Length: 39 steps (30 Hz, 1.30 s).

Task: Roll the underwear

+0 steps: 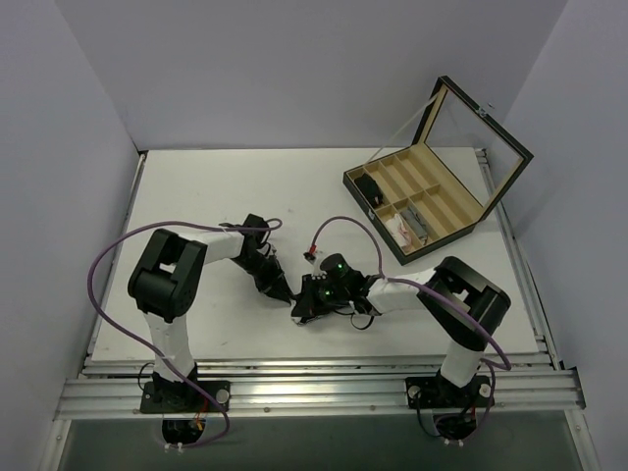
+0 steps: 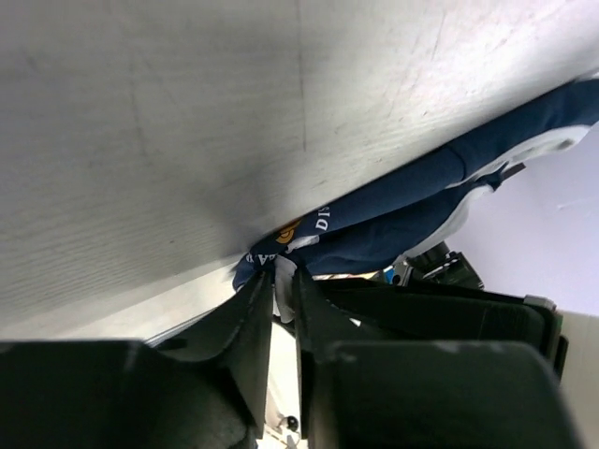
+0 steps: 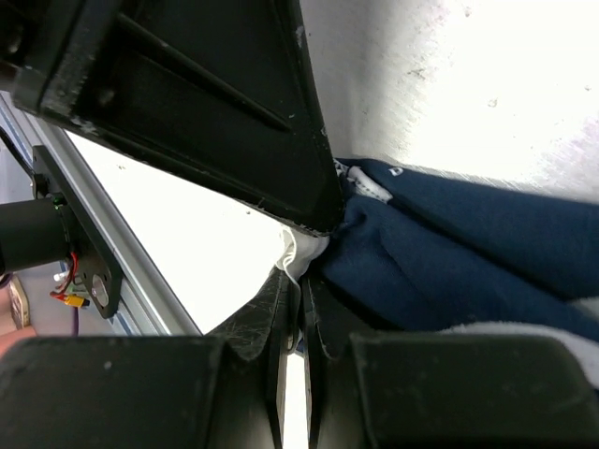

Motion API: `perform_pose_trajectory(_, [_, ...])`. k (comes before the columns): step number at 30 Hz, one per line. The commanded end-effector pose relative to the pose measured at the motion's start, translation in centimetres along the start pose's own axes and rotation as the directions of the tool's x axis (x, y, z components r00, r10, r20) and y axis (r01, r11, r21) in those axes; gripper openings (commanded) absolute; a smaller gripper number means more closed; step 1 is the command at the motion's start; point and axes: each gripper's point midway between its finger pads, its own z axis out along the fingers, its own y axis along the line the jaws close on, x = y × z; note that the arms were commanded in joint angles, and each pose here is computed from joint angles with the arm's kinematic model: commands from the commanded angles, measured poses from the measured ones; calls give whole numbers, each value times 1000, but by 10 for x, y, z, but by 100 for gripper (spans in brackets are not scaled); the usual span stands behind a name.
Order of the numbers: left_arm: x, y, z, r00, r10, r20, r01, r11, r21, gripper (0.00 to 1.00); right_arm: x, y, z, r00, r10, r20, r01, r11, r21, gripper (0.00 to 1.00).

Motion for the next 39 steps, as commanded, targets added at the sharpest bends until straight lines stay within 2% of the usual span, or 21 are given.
perform_pose_trajectory(1, [-4,-16,-4,1000,25,-1,-25,1000,14,18,5,-7,4,1000,-13,-21,14,999,49,2])
perform_pose_trajectory(8, [-4,-16,1,1000,17,-19,-18,1000,-10,3,7,-6,7,999,-22,-34,24,998,54,6])
perform_pose_trajectory(14, [-4,-10,4,1000,8,-25,-9,999,-34,2,9,-6,6,999,-30,-39,32,997,63,14])
perform_pose_trajectory(26, [-4,4,14,999,-26,-36,22,995,-95,2,1,-2,3,999,-44,-25,46,996,82,43])
perform_pose_trajectory(30, [-4,7,16,999,-36,-38,32,993,-111,2,-1,-6,2,998,-60,-30,63,990,123,43])
perform_pose_trajectory(34, [-3,7,17,998,-39,-41,33,991,-129,2,-5,-14,4,998,-66,-25,70,972,224,43])
perform_pose_trajectory(39, [-3,5,18,999,-47,-28,42,988,-148,2,-1,-30,2,998,-47,-43,60,922,383,36])
